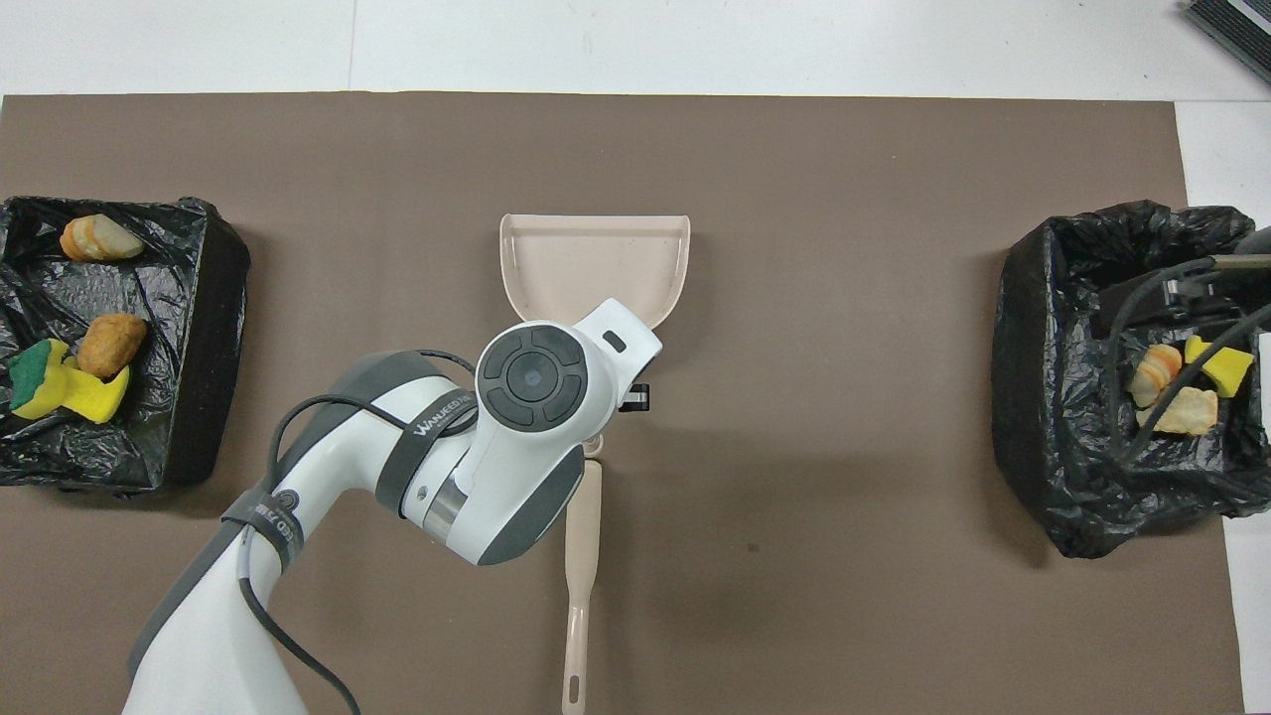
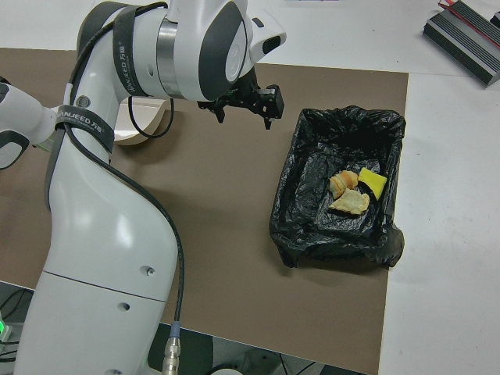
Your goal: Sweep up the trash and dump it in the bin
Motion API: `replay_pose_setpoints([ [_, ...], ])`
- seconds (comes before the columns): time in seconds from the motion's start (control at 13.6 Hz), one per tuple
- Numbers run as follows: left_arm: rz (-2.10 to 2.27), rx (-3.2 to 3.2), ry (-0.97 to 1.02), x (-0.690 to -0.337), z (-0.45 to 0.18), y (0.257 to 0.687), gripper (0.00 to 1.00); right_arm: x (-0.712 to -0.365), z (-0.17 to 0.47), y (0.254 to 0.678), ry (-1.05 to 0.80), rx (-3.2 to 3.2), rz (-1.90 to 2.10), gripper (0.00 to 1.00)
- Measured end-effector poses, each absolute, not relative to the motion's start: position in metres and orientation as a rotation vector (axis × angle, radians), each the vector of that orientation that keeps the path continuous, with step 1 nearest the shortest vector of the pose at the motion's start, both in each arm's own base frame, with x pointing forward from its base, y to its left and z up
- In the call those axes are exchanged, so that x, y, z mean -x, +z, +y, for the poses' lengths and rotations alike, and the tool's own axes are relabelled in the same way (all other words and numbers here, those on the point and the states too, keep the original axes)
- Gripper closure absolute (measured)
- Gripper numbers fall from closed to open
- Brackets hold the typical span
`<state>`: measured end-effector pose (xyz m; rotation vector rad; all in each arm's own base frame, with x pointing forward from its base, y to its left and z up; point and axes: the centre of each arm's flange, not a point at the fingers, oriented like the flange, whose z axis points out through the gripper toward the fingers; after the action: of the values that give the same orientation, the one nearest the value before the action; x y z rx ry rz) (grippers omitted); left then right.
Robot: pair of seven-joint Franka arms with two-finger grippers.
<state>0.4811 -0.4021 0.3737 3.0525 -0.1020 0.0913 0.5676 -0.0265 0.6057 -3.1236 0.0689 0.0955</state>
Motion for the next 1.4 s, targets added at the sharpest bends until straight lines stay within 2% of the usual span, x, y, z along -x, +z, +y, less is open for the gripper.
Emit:
replay_pose_setpoints([
  [0.29,-0.091,-3.064,0.057,-0.477,-0.412,0.349,0.68,-0.568,-0.026,0.606,0.096,3.124,0.069,0.0],
  [0.37,-0.087,-3.063,0.06,-0.478,-0.412,0.349,0.63,-0.568,-0.026,0.606,0.096,3.124,0.069,0.0],
  [0.44,-0.081,-3.062,0.066,-0.48,-0.41,0.35,0.62,-0.568,-0.026,0.606,0.096,3.124,0.069,0.0],
  [0.52,-0.07,-3.06,0.074,-0.484,-0.408,0.354,0.54,-0.568,-0.026,0.606,0.095,3.124,0.069,0.0],
  [0.66,-0.01,-3.066,0.082,-0.5,-0.388,0.372,0.29,-0.568,-0.026,0.606,0.096,3.124,0.069,0.0],
  [0.88,0.12,-3.064,0.107,-0.529,-0.332,0.412,0.0,-0.568,-0.026,0.606,0.096,3.124,0.069,0.0],
  [1.1,0.094,-3.11,0.027,-0.547,-0.255,0.443,0.0,-0.568,-0.026,0.606,0.096,3.124,0.069,0.0],
  [1.4,-0.06,-3.141,-0.116,-0.553,-0.146,0.478,0.0,-0.568,-0.026,0.606,0.096,3.124,0.069,0.0],
])
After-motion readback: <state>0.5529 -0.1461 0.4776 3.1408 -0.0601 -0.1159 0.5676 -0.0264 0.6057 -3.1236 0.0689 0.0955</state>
